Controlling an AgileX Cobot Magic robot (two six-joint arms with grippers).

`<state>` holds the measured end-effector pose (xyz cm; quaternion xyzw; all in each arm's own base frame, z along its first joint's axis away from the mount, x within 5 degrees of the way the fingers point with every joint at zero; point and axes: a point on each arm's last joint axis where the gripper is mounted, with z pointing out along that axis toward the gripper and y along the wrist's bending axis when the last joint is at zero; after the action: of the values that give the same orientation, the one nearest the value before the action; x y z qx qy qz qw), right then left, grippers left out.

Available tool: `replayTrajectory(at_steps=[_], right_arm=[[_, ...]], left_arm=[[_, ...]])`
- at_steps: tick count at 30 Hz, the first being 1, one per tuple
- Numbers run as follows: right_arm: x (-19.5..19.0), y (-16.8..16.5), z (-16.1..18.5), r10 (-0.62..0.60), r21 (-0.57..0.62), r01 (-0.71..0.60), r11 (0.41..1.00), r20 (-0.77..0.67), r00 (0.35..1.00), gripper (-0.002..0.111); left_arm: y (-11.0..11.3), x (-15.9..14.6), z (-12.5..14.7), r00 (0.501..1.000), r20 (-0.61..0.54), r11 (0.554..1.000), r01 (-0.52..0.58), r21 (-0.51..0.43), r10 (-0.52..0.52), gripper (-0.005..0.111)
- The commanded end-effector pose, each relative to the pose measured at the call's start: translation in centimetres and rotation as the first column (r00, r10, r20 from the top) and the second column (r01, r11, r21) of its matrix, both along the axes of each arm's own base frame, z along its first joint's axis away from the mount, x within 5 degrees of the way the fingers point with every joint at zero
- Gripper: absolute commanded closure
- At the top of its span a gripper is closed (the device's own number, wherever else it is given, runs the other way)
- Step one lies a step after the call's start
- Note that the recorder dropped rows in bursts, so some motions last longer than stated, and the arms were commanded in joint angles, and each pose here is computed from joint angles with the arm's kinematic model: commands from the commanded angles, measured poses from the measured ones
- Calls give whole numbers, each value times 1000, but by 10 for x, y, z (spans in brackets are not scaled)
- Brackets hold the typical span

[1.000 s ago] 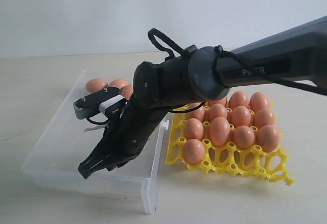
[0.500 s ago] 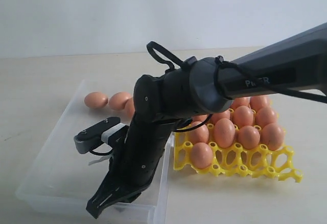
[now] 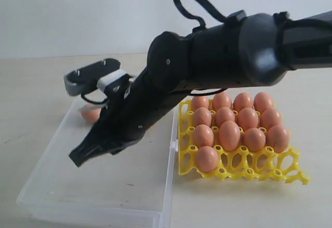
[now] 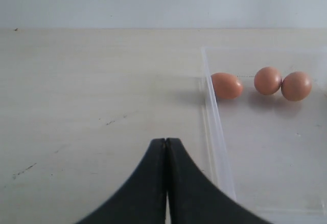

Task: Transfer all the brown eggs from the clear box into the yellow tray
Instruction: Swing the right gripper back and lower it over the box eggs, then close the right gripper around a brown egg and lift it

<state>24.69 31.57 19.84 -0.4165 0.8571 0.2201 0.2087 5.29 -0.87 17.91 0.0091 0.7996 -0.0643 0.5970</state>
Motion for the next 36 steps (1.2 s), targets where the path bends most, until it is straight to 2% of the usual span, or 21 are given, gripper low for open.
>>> replayTrajectory(at_steps=[1, 3, 5, 8, 11, 15, 21, 31, 36], right_arm=[[27, -10, 25, -154, 109, 145, 983, 76, 985, 68], [43, -15, 30, -227, 148, 213, 966, 89, 970, 58], [59, -17, 34, -278, 176, 257, 950, 109, 954, 53], [72, -13, 33, -266, 154, 245, 957, 139, 954, 53], [81, -5, 26, -204, 88, 193, 977, 148, 968, 53], [97, 10, 10, -150, 3, 150, 989, 92, 984, 53], [122, 26, -23, -223, -51, 221, 974, -28, 974, 53], [150, 35, -31, -366, 7, 369, 930, -92, 926, 53], [155, 34, -36, -395, 0, 398, 917, -123, 911, 53]], left_arm=[[0, 0, 2, 1000, 14, 1000, -1, -1, 1, 107], [0, 0, 2, 1000, 14, 1000, -1, -1, 1, 107], [0, 0, 2, 1000, 14, 1000, -1, -1, 1, 107], [0, 0, 2, 1000, 14, 1000, -1, -1, 1, 107], [0, 0, 2, 1000, 14, 1000, -1, -1, 1, 107], [0, 0, 2, 1000, 14, 1000, -1, -1, 1, 107], [0, 0, 2, 1000, 14, 1000, -1, -1, 1, 107], [0, 0, 2, 1000, 14, 1000, -1, -1, 1, 107], [0, 0, 2, 1000, 14, 1000, -1, -1, 1, 107]])
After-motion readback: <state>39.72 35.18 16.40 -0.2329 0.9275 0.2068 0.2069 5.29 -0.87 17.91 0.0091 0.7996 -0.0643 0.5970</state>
